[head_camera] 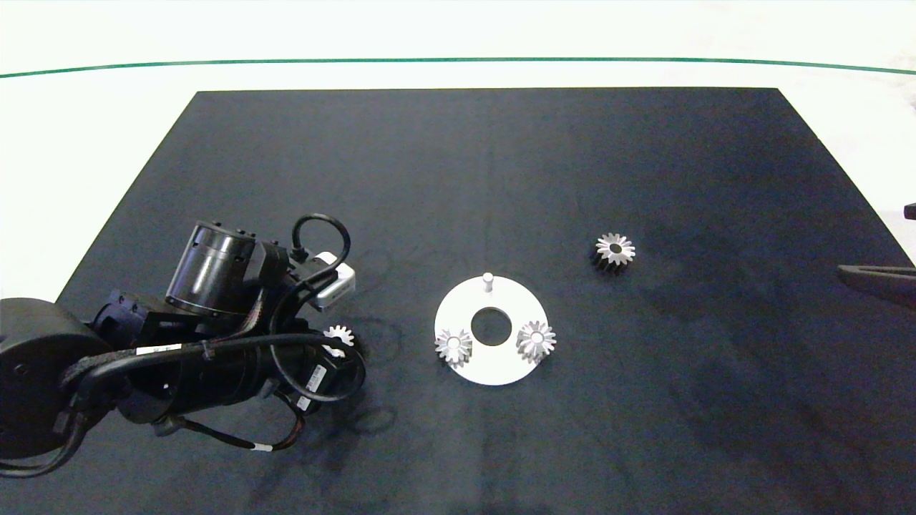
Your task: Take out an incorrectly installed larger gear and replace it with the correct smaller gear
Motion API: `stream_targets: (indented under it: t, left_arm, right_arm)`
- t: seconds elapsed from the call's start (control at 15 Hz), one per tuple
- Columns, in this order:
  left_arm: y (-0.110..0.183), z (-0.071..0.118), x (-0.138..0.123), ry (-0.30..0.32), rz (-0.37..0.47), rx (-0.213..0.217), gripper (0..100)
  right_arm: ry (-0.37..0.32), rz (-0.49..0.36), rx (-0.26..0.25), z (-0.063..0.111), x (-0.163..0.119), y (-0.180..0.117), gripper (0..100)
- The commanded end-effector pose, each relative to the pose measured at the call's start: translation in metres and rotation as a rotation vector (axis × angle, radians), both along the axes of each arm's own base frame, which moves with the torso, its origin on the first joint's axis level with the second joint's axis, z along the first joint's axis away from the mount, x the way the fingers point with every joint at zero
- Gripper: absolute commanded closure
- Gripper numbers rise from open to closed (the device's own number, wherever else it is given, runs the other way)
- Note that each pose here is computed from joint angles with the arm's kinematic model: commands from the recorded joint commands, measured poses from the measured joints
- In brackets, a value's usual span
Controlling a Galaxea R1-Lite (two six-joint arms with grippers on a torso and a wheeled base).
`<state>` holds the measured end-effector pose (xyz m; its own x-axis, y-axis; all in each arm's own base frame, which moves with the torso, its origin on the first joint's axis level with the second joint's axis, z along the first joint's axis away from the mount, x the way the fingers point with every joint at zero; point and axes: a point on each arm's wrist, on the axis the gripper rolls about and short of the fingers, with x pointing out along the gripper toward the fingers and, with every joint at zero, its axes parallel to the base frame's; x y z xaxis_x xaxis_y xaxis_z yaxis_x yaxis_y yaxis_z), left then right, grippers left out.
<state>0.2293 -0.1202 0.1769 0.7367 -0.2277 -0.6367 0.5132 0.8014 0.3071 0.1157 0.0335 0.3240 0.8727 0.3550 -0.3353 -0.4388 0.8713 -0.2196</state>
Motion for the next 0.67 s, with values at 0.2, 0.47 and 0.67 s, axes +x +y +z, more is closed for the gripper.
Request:
stream_targets:
  t: [0.2, 0.47, 0.67]
  left_arm:
    - [-0.001, 0.006, -0.002, -0.020, -0.011, -0.006, 96]
    - [0.002, 0.015, -0.008, -0.048, -0.008, -0.023, 96]
    - [0.000, 0.023, -0.018, -0.061, -0.036, -0.030, 96]
  right_arm:
    - [-0.004, 0.001, 0.002, 0.000, -0.002, -0.001, 0]
    - [0.004, 0.001, 0.010, -0.001, -0.003, -0.001, 0]
    - [0.006, 0.004, 0.010, -0.002, -0.003, -0.001, 0]
